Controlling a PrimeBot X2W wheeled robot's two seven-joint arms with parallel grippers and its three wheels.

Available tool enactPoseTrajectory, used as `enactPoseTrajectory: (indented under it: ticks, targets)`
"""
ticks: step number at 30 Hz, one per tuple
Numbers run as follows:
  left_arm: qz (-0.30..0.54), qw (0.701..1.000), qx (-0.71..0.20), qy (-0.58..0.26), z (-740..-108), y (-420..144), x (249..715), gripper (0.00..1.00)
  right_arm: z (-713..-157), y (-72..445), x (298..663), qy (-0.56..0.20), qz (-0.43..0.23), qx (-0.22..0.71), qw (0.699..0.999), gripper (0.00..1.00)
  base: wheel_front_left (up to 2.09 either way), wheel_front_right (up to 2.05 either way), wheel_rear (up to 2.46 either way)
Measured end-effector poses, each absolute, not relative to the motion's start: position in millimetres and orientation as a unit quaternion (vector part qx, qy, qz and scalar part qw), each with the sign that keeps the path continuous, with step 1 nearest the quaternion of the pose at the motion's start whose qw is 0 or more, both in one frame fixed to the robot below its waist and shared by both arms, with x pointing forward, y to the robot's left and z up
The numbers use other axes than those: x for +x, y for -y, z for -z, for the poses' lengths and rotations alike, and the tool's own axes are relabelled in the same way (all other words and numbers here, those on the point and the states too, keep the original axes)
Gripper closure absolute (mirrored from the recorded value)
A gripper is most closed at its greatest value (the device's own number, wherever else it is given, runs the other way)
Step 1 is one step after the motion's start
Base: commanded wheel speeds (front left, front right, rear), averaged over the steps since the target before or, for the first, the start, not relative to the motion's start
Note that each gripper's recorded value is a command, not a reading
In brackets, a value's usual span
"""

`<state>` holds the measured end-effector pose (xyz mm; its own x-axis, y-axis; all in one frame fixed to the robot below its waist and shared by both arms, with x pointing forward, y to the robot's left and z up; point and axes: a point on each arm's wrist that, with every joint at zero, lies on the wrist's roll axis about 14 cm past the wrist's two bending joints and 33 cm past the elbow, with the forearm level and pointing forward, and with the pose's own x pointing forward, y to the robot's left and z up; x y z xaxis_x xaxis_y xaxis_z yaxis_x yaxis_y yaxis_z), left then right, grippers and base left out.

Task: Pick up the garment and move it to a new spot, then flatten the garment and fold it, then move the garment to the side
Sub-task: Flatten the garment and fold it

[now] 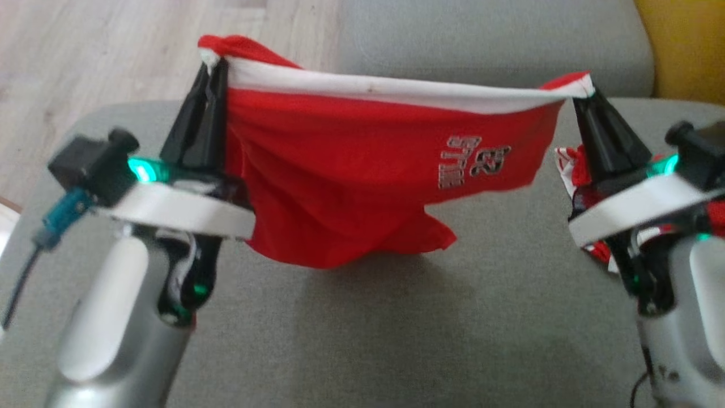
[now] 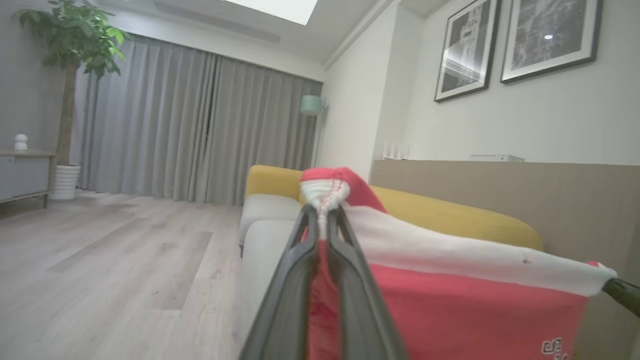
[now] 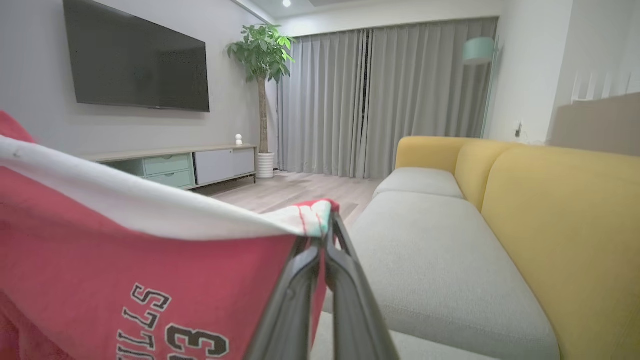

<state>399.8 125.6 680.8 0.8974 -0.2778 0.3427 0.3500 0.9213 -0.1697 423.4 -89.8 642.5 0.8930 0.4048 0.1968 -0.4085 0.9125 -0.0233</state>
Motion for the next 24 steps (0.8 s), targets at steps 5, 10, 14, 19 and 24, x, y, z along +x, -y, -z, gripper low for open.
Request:
enactPoseTrajectory:
  ticks: [5,10,14,19,24]
  targets:
    - [0.179,0.971,-0.094,0.128,-679.1,-127.1,451.3,1.0,-651.2,88.1,470.2,0.089,-0.208,0.004,0.974,1.0,0.0,0.0,0.0]
    - [0.163,0.976,-0.074,0.128,-686.1,-144.2,524.8,1.0,-668.1,84.2,542.0,0.09,-0.201,-0.013,0.975,1.0,0.0,0.0,0.0]
    - [0.14,0.978,-0.07,0.134,-684.3,-154.9,580.5,1.0,-675.7,87.1,596.4,0.106,-0.185,-0.027,0.977,1.0,0.0,0.0,0.0]
    - [0.124,0.971,-0.09,0.184,-708.2,-157.2,632.6,1.0,-675.8,93.6,645.3,0.121,-0.162,-0.031,0.979,1.0,0.0,0.0,0.0]
    - [0.132,0.974,-0.093,0.159,-678.4,-144.5,651.8,1.0,-632.6,103.4,660.9,0.081,-0.149,-0.048,0.984,1.0,0.0,0.0,0.0]
